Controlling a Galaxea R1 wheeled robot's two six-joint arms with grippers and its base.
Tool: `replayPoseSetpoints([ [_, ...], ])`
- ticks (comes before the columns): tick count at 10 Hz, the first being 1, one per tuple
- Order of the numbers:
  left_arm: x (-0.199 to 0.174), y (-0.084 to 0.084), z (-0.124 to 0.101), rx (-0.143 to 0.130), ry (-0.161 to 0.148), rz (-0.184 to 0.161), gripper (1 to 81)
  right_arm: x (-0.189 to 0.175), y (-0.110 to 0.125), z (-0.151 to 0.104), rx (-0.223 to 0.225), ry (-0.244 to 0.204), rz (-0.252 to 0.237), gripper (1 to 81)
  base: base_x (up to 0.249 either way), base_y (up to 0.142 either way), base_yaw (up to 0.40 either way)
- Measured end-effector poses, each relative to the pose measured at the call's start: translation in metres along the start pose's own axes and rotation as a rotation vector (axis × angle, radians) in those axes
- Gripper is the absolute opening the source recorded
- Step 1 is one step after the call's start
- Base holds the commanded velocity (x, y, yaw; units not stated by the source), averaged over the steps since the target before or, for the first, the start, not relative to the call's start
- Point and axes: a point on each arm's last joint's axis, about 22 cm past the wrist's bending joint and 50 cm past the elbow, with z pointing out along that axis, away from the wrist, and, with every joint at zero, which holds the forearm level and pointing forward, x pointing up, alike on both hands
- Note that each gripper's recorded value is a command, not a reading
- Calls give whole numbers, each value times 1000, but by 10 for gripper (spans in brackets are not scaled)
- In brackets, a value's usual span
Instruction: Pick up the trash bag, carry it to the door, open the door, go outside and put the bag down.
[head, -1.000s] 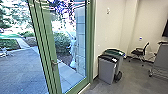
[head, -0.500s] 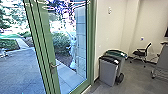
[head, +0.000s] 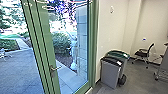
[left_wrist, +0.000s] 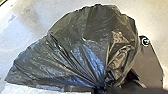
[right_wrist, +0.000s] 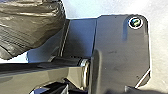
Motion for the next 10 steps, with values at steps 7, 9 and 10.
replayPoseSetpoints([
  [7,0,0,0,1,0,0,10,0,-2,0,2,0,1,811,145,0,0],
  [9,0,-1,0,1,0,0,10,0,-2,0,2,0,1,811,138,0,0],
  [10,-1,0,0,1,0,0,10,0,-2,0,2,1,0,811,138,0,0],
])
